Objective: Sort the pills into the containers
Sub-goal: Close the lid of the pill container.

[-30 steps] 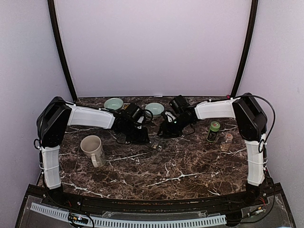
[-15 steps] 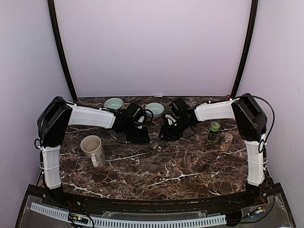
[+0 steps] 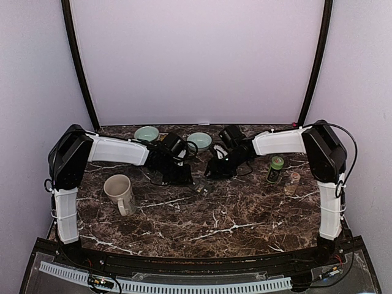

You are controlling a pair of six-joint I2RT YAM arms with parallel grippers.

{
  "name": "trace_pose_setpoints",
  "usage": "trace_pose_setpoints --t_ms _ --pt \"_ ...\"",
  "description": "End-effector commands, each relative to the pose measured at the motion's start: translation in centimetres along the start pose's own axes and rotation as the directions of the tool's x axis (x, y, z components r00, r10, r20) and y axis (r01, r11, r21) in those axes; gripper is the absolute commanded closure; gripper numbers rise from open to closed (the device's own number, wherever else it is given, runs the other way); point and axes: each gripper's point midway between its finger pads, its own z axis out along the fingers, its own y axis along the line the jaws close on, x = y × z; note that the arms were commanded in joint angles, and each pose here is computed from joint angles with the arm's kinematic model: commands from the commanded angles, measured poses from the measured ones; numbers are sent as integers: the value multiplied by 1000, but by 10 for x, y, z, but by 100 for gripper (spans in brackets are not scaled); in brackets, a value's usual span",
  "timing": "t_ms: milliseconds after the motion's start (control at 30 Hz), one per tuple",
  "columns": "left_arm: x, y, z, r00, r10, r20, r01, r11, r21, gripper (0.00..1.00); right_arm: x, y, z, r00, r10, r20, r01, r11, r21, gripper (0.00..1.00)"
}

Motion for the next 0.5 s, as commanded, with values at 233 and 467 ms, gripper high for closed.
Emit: trace_pose_setpoints --t_ms 233,467 --pt "-4 -1 -3 1000 10 -5 -10 1000 -4 70 -3 15 -18 999 -24 38 25 999 -20 54" --pt "-4 0 -3 1000 8 -5 -8 1000 -6 69 7 21 -17 999 -32 17 33 999 -42 54"
